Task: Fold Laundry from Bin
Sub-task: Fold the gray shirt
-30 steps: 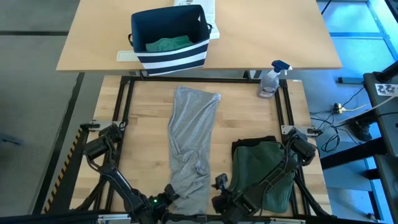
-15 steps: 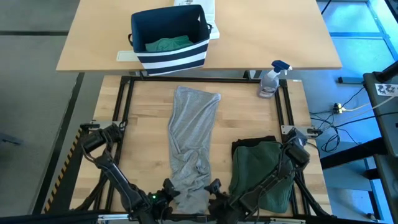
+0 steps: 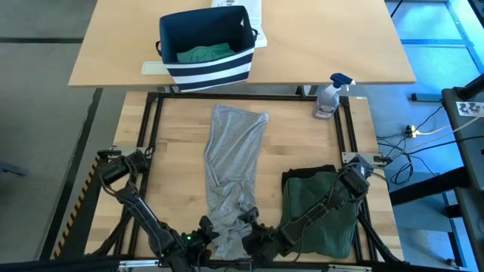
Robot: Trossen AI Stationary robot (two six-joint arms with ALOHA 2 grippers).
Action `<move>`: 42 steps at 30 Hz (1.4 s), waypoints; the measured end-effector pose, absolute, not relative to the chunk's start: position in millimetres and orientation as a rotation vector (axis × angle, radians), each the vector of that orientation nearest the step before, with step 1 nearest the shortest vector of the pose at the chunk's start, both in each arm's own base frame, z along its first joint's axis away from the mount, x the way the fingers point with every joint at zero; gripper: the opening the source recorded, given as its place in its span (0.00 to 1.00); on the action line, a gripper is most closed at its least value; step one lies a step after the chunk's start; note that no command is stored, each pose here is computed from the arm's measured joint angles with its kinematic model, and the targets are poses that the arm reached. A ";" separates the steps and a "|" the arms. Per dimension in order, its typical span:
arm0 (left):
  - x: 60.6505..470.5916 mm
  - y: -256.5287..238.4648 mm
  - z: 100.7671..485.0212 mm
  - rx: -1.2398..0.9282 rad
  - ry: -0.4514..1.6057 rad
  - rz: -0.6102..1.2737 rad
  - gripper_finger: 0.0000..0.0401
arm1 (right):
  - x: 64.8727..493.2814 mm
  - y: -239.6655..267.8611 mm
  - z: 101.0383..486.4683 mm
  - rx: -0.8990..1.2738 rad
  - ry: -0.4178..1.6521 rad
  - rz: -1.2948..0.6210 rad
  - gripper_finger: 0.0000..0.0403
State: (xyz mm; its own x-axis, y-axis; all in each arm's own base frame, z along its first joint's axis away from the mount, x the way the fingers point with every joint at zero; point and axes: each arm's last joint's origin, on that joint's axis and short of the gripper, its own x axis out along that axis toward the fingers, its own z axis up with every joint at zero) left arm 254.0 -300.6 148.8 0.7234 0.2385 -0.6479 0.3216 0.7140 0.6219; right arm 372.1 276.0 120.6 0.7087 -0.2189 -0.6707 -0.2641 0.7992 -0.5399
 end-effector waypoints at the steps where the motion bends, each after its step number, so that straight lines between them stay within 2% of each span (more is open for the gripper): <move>1: 254.0 -300.6 148.9 0.794 0.782 -0.052 0.01 | 375.5 273.4 118.9 -0.655 0.802 0.042 0.98; 4: 253.6 -300.8 149.0 0.788 0.785 -0.053 0.01 | 384.0 269.4 115.8 -0.652 0.787 0.079 0.96; 7: 251.4 -299.4 148.1 0.780 0.805 -0.042 0.01 | 388.5 269.6 115.6 -0.659 0.756 0.104 0.85; 10: 247.3 -298.0 146.9 0.777 0.830 -0.028 0.01 | 387.8 273.2 114.6 -0.674 0.741 0.124 0.63; 15: 241.4 -297.5 146.0 0.774 0.850 -0.010 0.01 | 383.0 274.0 110.6 -0.644 0.781 0.118 0.11; 16: 239.4 -297.9 145.8 0.774 0.855 -0.007 0.01 | 382.5 272.7 109.9 -0.634 0.793 0.104 0.06; 25: 221.0 -310.0 146.3 0.732 0.847 -0.023 0.01 | 371.0 288.1 118.1 -0.519 0.759 0.068 0.02; 29: 217.1 -321.9 155.7 0.684 0.831 -0.058 0.01 | 362.8 298.8 134.1 -0.462 0.712 0.077 0.01; 38: 226.5 -342.5 211.6 0.535 0.827 -0.089 0.01 | 340.4 313.1 190.6 -0.341 0.596 0.091 0.00; 42: 227.6 -347.6 228.8 0.447 0.840 -0.100 0.01 | 335.2 317.1 198.9 -0.282 0.591 0.125 0.00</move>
